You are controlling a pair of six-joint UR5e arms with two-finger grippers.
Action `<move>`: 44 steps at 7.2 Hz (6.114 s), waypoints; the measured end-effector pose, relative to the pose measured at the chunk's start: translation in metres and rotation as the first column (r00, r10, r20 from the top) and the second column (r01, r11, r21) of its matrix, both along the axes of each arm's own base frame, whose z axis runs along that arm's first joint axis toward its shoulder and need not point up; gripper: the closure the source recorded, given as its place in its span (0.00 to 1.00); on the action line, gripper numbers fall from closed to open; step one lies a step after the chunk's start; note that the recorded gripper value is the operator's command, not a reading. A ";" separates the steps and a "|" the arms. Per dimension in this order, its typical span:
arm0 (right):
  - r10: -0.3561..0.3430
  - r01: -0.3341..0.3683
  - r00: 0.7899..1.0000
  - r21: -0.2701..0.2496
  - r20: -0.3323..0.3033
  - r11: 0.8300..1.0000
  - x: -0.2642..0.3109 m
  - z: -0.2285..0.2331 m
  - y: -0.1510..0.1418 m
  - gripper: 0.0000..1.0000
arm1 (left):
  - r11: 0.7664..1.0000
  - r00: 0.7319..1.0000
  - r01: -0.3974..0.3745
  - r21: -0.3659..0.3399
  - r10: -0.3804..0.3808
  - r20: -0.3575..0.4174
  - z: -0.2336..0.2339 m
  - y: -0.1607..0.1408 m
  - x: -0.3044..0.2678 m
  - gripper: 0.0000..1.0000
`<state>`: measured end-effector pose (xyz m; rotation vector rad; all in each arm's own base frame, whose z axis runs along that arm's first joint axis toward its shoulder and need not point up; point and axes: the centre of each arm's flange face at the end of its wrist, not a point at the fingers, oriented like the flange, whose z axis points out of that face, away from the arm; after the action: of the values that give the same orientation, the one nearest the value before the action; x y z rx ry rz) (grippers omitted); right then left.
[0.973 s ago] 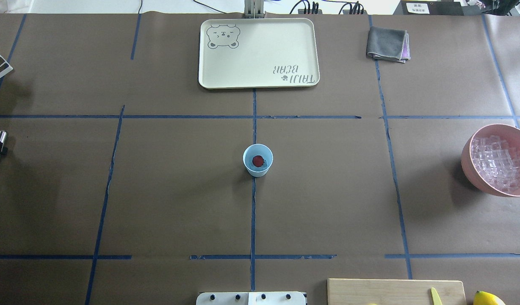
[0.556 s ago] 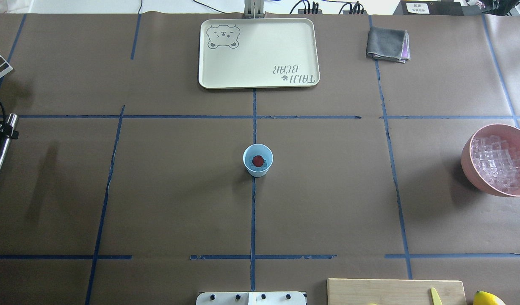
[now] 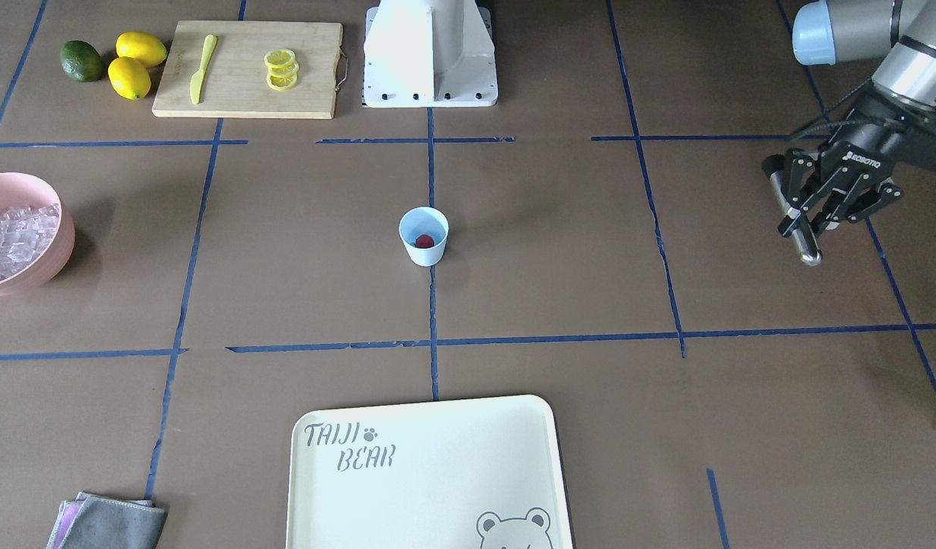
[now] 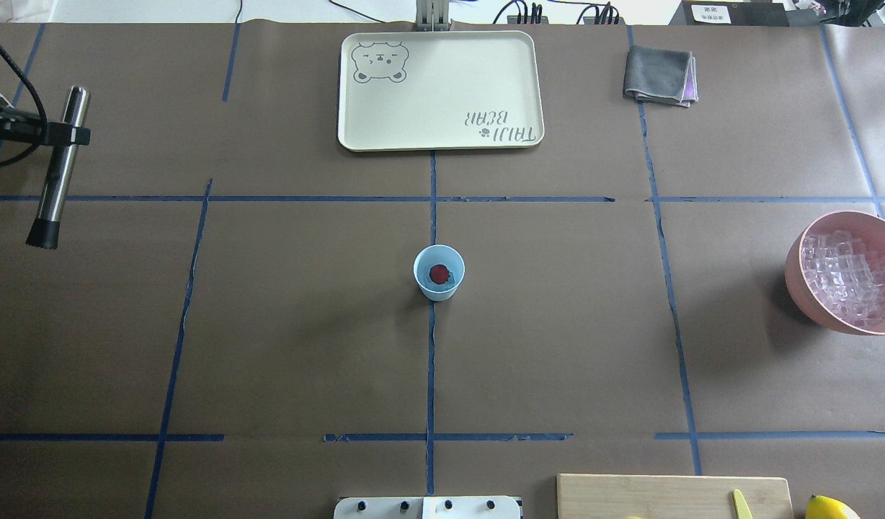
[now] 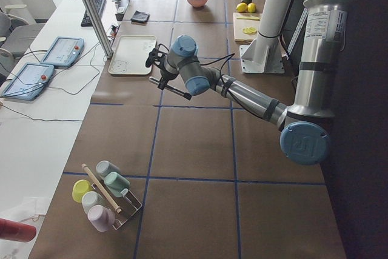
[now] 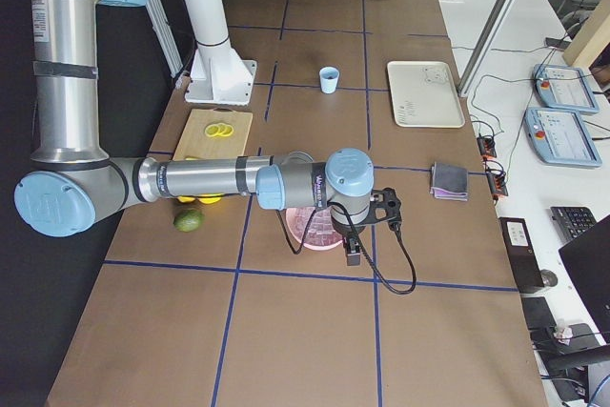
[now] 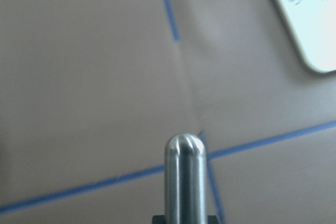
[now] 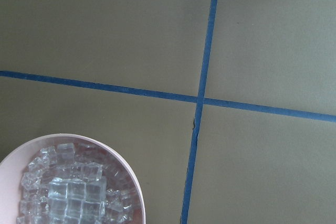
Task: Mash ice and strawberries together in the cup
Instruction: 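Grasp the metal pestle with the left gripper and lift it upright, then carry the upright pestle with the left gripper over the cup, then lower the pestle into the cup and press down on the contents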
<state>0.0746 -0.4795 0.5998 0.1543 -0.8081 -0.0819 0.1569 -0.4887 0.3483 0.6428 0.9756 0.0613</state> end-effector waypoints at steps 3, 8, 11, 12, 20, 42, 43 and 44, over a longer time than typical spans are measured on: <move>-0.003 0.003 0.999 0.000 0.034 1.000 -0.002 -0.003 0.000 0.00 | 0.957 0.965 0.240 0.162 -0.217 -0.147 -0.097 0.031 0.053 1.00; -0.005 0.004 0.999 0.012 0.046 1.000 -0.003 -0.007 -0.002 0.00 | 0.818 0.807 0.519 0.246 -0.375 -0.456 -0.141 0.121 0.152 1.00; -0.005 0.004 0.999 0.015 0.044 1.000 -0.003 -0.008 0.001 0.00 | 0.777 0.815 0.549 0.308 -0.417 -0.402 -0.142 0.165 0.237 1.00; -0.005 0.004 0.999 0.016 0.044 1.000 -0.003 -0.009 0.001 0.00 | 0.768 0.819 0.552 0.327 -0.423 -0.388 -0.144 0.169 0.254 1.00; -0.005 0.004 0.999 0.011 0.047 1.000 -0.003 -0.009 -0.001 0.00 | 0.728 0.753 0.578 0.369 -0.301 -0.585 -0.153 0.162 0.318 1.00; -0.005 0.005 0.999 0.004 0.054 1.000 -0.004 -0.007 -0.001 0.00 | 0.685 0.738 0.619 0.384 -0.340 -0.583 -0.145 0.115 0.391 1.00; -0.005 0.005 0.999 0.004 0.054 1.000 -0.004 -0.007 0.000 0.00 | 0.679 0.729 0.624 0.385 -0.329 -0.601 -0.150 0.112 0.374 1.00; -0.005 0.005 0.999 0.004 0.054 1.000 -0.004 -0.007 0.000 0.00 | 0.675 0.719 0.628 0.386 -0.315 -0.619 -0.162 0.113 0.355 1.00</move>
<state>0.0710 -0.4797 0.5932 0.1586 -0.8621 -0.0841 0.5115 -0.3759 0.1866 1.5476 1.2697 -0.3340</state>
